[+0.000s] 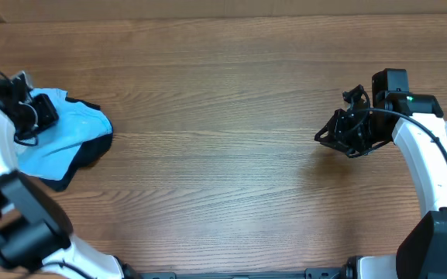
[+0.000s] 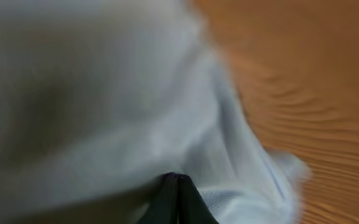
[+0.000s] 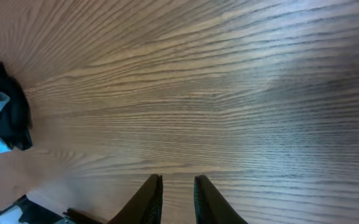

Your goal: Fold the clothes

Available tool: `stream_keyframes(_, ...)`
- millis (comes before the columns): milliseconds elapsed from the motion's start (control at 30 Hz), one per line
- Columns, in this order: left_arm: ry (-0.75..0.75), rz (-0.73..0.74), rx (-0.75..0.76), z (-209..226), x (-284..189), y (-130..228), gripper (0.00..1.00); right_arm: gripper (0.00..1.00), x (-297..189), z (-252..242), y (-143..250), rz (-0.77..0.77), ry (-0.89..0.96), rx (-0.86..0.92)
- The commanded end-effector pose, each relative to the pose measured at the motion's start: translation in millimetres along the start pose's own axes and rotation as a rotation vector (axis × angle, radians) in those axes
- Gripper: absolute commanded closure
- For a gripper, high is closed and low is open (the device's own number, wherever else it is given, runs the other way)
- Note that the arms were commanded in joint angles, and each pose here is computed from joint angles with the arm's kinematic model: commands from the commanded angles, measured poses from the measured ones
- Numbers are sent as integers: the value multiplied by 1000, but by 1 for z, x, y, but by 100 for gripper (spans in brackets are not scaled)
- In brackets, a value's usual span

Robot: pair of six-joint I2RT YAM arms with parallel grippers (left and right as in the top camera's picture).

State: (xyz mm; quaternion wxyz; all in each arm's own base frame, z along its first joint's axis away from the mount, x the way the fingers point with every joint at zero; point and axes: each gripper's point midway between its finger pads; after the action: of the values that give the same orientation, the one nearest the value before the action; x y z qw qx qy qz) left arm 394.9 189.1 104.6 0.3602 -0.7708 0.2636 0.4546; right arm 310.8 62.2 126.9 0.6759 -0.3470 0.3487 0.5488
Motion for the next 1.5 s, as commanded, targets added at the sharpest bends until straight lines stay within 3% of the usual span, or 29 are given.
stream_keyframes(0,-35,165,-159,26,52,34,96,78,-7,4,-4,-26,1,-22)
stream_keyframes(67,-14,130,-170,27,41,24,93,78,-7,3,-3,-19,2,-18)
stream_keyframes(133,104,38,-168,10,7,-5,83,78,-7,3,-2,-18,3,-17)
stream_keyframes(200,252,-118,-109,-27,-64,-43,67,79,-7,3,-2,-18,2,-18)
stream_keyframes(300,334,-247,57,-73,-151,-52,61,79,-10,5,-7,-36,1,-26)
stream_keyframes(367,445,-298,217,-127,-217,-29,53,77,-23,15,-15,-72,-10,-79)
stream_keyframes(433,466,-308,393,-166,-261,18,46,76,-56,36,-21,-142,-16,-185)
stream_keyframes(600,310,-191,486,-166,-294,122,44,72,-159,96,-1,-443,0,-475)
stream_keyframes(633,312,-190,476,-166,-304,137,42,67,-183,109,11,-536,5,-528)
stream_keyframes(667,312,-190,470,-163,-311,150,41,54,-207,120,26,-633,17,-579)
stream_keyframes(700,293,-191,463,-158,-316,158,10,0,-225,126,37,-712,40,-613)
stream_keyframes(733,260,-195,459,-151,-318,164,0,0,-234,130,45,-753,47,-632)
stream_keyframes(833,176,-203,450,-134,-320,173,0,0,-262,143,82,-875,48,-697)
stream_keyframes(933,192,-209,454,-139,-319,168,0,0,-270,147,96,-915,49,-719)
stream_keyframes(1367,179,-185,445,-137,-312,163,0,0,-255,141,116,-904,52,-746)
stream_keyframes(1467,179,-185,445,-137,-312,163,0,0,-217,124,107,-969,40,-799)
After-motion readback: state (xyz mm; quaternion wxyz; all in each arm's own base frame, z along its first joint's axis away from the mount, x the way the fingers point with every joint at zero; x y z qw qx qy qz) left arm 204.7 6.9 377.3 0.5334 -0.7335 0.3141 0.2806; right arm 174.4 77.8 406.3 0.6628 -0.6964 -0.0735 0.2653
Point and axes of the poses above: each gripper's point midway between its finger pads, its own x axis out along the fingers, its own z axis along the line the jaws close on, y = z × x, and after that the axes turned 8 degrees about -x, right-handed
